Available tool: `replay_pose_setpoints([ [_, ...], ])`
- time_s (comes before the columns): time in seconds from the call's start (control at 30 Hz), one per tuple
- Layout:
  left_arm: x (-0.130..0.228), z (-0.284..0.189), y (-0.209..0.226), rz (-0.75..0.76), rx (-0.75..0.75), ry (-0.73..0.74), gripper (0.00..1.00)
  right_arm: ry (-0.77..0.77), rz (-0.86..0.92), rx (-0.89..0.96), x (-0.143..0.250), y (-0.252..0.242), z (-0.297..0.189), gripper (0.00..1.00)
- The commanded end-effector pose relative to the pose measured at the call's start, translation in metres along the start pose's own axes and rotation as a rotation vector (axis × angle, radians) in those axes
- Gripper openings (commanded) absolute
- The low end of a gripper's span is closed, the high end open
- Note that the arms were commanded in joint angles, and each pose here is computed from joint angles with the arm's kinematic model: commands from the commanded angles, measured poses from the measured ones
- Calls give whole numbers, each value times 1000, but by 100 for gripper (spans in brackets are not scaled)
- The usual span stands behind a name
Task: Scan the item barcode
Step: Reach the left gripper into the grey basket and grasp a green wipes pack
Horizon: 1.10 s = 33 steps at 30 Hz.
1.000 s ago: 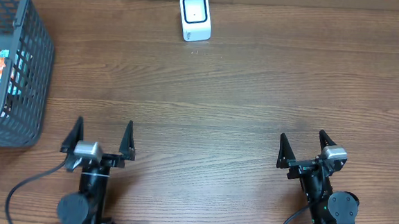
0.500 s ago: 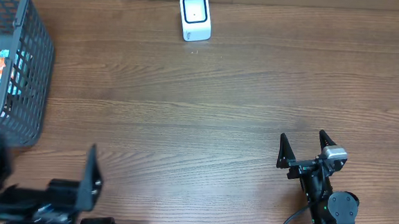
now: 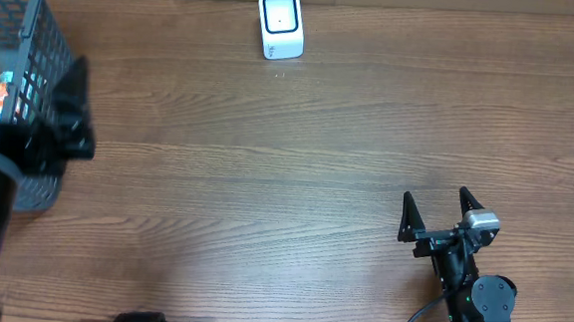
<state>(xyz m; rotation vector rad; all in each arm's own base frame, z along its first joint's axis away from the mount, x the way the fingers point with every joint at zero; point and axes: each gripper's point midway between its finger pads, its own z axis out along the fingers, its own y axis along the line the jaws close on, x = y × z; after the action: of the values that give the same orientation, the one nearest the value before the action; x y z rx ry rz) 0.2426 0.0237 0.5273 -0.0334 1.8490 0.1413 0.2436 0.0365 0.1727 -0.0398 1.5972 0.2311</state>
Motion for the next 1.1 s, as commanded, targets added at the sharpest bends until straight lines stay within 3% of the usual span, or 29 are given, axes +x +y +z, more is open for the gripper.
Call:
replay_pose_setpoints([
  [0.0,7,46,-4,34,6,107,100,-5,-3,13,1,-3,0,100],
  [0.13,31,88,-1,94,-21,237,100,-5,-3,13,1,-3,0,100],
  [0.3,50,120,31,64,-136,330,100,-5,-3,13,1,-3,0,100],
  [0.37,67,135,77,1,-234,395,100,-5,-3,13,1,-3,0,100],
  [0.67,108,157,170,-149,-364,486,100,-5,-3,13,1,-3,0,100],
  [0.97,179,198,222,-180,-351,666,100,-5,-3,13,1,-3,0,100],
  [1.07,199,216,221,-182,-266,700,100,-5,-3,13,1,-3,0,100],
])
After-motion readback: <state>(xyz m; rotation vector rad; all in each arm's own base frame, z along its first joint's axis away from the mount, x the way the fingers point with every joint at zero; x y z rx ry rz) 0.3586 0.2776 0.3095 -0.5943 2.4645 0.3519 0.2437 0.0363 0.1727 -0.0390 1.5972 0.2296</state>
